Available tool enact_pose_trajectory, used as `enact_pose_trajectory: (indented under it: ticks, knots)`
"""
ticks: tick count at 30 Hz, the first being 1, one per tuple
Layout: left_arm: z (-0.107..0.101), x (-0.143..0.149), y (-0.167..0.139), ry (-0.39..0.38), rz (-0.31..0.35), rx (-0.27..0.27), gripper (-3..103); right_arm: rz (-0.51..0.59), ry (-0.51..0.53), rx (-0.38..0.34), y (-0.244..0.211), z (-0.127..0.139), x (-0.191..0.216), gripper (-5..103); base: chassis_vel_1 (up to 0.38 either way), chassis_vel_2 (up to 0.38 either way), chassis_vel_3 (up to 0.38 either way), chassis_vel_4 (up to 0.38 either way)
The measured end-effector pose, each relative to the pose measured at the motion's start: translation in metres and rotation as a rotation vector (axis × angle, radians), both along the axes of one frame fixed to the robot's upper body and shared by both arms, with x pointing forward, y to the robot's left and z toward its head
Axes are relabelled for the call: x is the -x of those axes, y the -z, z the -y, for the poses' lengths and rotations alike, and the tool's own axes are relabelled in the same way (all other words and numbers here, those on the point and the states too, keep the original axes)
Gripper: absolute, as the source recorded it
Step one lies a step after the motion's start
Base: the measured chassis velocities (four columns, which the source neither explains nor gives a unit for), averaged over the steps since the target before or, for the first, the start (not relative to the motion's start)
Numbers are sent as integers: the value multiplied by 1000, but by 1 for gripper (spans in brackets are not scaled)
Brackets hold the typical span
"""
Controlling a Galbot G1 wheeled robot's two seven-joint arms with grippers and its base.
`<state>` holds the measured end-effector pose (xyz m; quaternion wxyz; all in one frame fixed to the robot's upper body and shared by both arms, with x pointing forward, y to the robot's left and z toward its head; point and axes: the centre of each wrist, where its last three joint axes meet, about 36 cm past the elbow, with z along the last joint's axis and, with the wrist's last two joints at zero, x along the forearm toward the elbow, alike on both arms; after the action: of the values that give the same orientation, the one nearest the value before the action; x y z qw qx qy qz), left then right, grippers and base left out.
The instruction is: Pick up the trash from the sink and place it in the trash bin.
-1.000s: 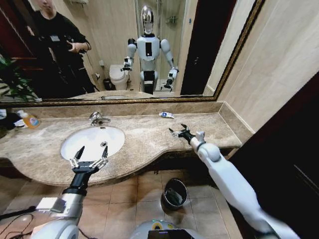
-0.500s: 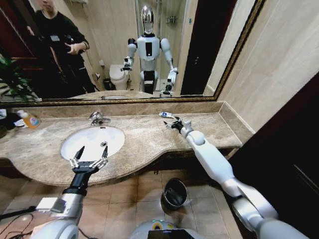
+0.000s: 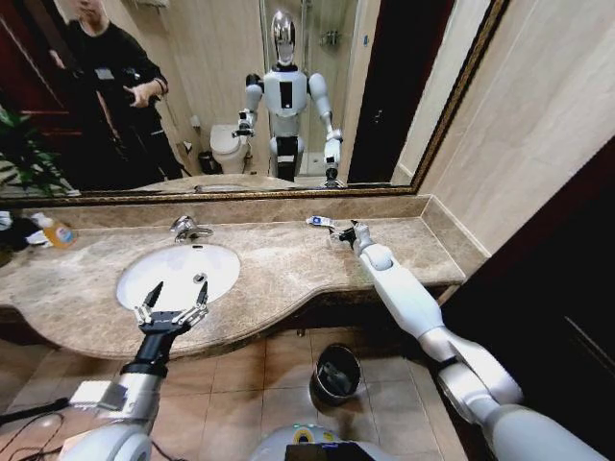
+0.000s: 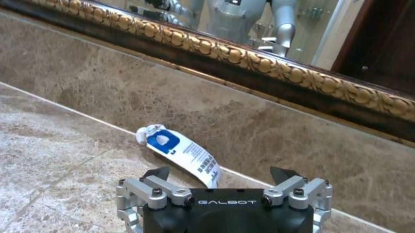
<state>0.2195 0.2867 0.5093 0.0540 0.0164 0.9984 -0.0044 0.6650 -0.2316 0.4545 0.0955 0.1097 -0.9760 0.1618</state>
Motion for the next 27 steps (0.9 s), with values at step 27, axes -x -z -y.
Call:
enact_pose_trajectory:
  ticks: [27]
  knots:
    - [0,0,0,0,0,0,100,-10,-32,93,1,-57,-45,100,0,0,0,0]
